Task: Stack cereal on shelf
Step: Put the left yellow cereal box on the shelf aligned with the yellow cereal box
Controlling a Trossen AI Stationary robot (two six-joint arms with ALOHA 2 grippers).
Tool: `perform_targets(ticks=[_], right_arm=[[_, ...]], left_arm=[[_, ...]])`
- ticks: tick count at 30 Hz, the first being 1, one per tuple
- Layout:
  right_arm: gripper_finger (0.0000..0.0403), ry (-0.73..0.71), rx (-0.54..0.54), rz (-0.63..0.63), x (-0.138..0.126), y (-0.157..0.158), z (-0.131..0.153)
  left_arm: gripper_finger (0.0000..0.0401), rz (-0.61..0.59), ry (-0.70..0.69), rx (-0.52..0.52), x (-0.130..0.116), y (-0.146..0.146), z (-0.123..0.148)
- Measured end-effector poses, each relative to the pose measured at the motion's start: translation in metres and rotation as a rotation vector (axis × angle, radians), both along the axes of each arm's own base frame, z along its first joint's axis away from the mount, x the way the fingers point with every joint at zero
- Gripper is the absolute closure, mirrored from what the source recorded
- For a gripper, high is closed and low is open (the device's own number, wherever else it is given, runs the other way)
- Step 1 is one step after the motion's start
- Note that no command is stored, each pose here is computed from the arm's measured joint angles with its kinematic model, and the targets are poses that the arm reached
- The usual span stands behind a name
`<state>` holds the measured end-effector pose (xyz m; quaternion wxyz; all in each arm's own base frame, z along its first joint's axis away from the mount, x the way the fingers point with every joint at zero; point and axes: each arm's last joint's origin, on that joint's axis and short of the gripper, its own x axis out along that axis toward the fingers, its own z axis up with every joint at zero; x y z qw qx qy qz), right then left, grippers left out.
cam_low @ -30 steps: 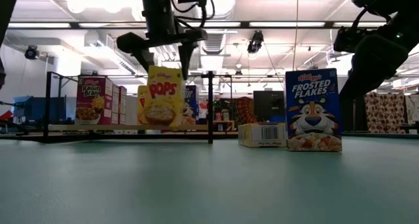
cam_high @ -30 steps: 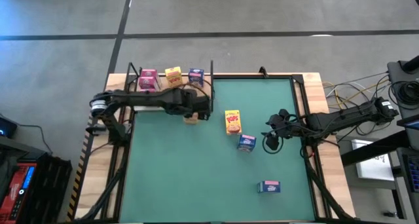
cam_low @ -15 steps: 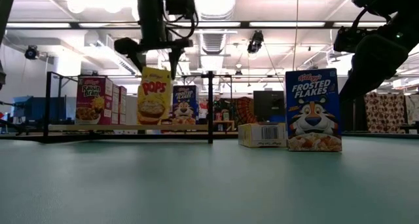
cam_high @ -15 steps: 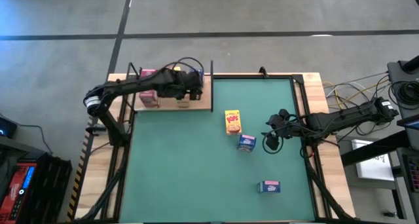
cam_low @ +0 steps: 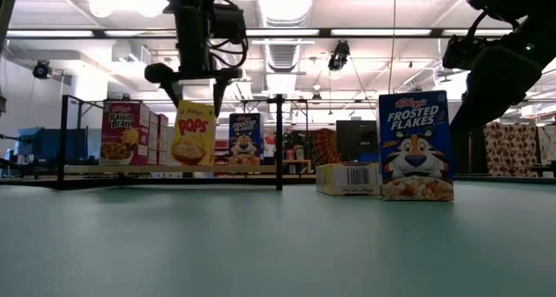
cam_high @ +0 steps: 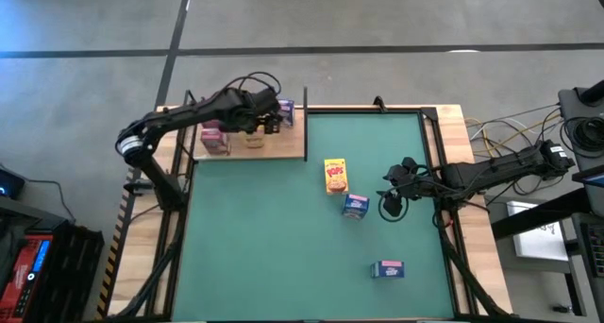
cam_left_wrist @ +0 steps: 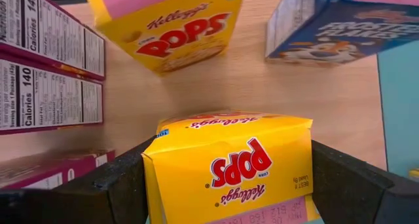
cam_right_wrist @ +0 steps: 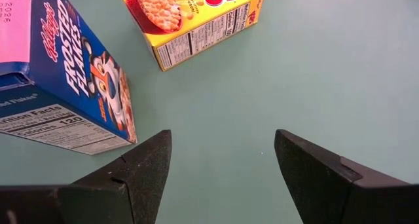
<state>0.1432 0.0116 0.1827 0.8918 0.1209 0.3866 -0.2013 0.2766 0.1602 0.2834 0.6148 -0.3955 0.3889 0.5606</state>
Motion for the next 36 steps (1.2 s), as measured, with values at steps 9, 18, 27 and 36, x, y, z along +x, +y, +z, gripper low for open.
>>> perform_targets(ticks=[9,18,27,36], right_arm=[[0.0142,0.0,0.0,0.0,0.0,0.0,0.0],[0.0142,0.0,0.0,0.0,0.0,0.0,0.0],[0.0142,0.0,0.0,0.0,0.0,0.0,0.0],[0.0142,0.0,0.0,0.0,0.0,0.0,0.0]], left_arm=[[0.0084,0.0,-0.114,0.077,-0.023,-0.002,-0.005],[0.0084,0.006,-0.121,0.125,-0.036,0.005,-0.011],[0.0084,-0.013,-0.142,0.14,-0.038,0.015,-0.01],[0.0064,-0.02,-0.158,0.112,-0.039,0.016,-0.01]])
